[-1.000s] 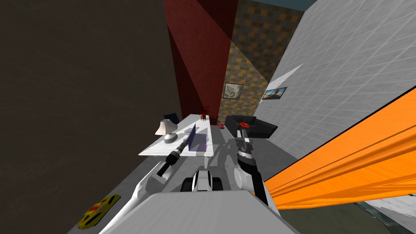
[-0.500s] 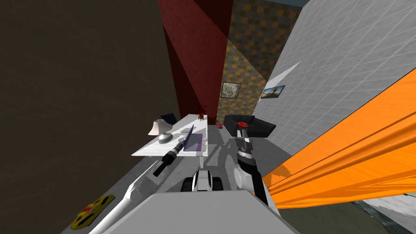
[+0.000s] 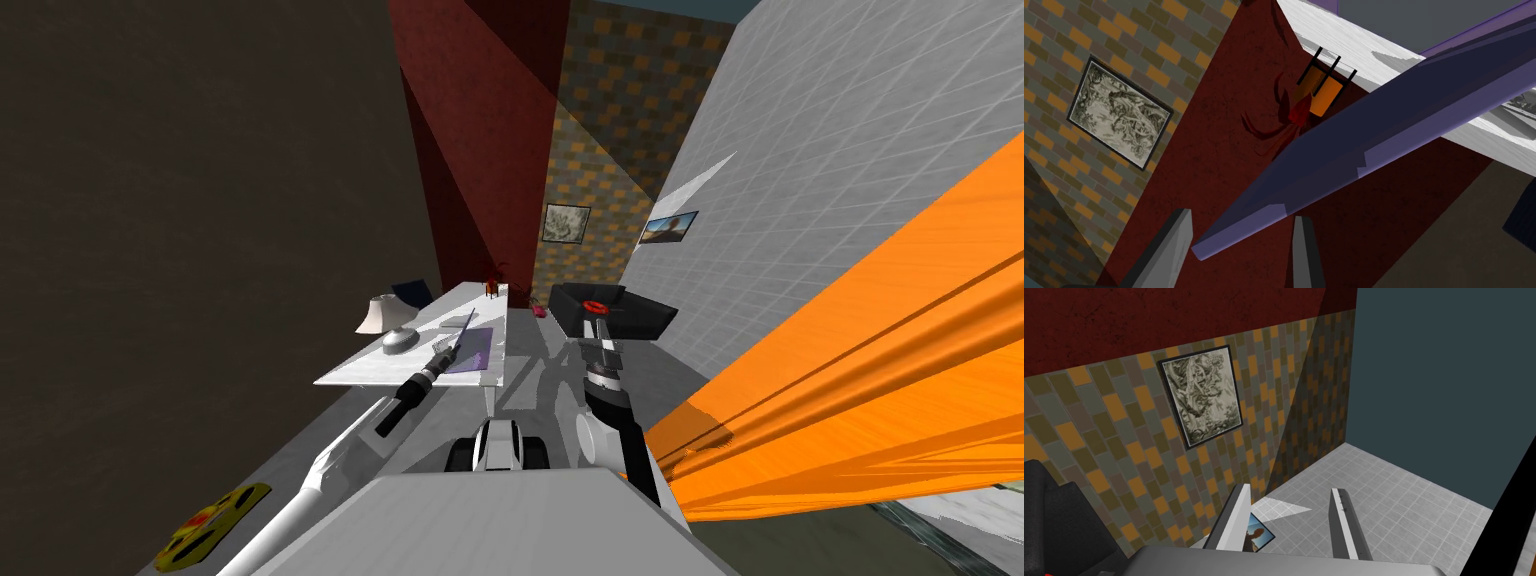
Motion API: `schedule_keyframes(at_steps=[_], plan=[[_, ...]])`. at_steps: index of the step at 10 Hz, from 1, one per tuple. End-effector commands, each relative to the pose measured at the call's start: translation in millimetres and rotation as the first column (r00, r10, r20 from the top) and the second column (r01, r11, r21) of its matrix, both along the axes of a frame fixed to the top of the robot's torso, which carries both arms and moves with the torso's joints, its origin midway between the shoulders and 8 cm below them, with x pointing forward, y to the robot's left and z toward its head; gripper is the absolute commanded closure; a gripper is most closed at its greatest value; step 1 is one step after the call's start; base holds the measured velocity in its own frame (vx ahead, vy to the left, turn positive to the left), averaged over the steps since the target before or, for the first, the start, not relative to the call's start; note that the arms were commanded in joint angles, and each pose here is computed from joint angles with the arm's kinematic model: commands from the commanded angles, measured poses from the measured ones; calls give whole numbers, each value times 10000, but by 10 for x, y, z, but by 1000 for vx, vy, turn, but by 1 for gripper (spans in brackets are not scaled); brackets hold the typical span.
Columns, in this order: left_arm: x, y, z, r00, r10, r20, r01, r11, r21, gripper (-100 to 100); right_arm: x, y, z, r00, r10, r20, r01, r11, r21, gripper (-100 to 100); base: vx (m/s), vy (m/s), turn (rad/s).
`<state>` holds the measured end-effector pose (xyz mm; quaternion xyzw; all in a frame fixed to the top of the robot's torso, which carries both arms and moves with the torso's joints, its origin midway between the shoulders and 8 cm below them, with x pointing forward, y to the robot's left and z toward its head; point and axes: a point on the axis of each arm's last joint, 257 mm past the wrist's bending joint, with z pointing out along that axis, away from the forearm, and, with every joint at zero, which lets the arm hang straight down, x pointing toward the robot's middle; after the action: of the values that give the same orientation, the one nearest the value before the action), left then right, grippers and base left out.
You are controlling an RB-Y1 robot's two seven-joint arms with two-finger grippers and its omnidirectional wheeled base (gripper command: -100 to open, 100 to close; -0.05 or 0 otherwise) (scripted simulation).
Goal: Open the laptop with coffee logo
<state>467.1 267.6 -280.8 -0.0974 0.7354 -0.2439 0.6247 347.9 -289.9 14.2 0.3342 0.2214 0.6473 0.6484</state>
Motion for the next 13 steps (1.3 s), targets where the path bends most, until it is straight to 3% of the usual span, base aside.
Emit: schedule_keyframes(at_steps=[1,3,4,5,6,7,8,9,11,12,13], plan=[[-75,97,-206,9997,15,-239,11,9941,1082,100,0,0,0,10000,0,0,0,10000,0,0,11,-116,10],[-107,165,-313,9996,-19,-298,75,9818,1898,100,0,0,0,10000,0,0,0,10000,0,0,19,-120,11],[-50,118,-205,10000,-72,-65,82,9857,1681,100,0,0,0,10000,0,0,0,10000,0,0,0,-60,17],[-63,93,-296,9999,-95,-38,101,9730,2308,100,0,0,0,10000,-1,0,1,10000,-2,0,3,-24,63],[-77,50,-381,9999,-91,-62,104,9650,2621,100,0,-1,0,10000,-1,-1,1,10000,-2,0,22,-21,76],[-77,50,-381,9999,-112,-35,118,9615,2746,100,0,-1,0,10000,-1,-1,1,10000,-2,0,20,-17,6],[-93,2,-468,9999,-138,-45,146,9486,3161,100,0,0,0,10000,-1,-1,1,10000,-2,0,25,-16,19],[-93,2,-468,9999,-141,-42,147,9481,3175,100,0,-1,0,10000,-1,-1,1,10000,-2,0,17,-14,30],[-128,-110,-640,9997,-211,-108,236,9207,3895,100,0,0,0,10000,-1,-1,1,10000,-2,0,21,-20,52],[-128,-110,-640,9997,-234,-86,249,9161,4002,100,0,-1,0,10000,-1,-1,1,10000,-2,0,16,-19,27],[-149,-173,-727,9995,-290,-129,317,8993,4363,100,0,0,0,10000,-1,0,1,10000,-2,0,25,-17,29]])
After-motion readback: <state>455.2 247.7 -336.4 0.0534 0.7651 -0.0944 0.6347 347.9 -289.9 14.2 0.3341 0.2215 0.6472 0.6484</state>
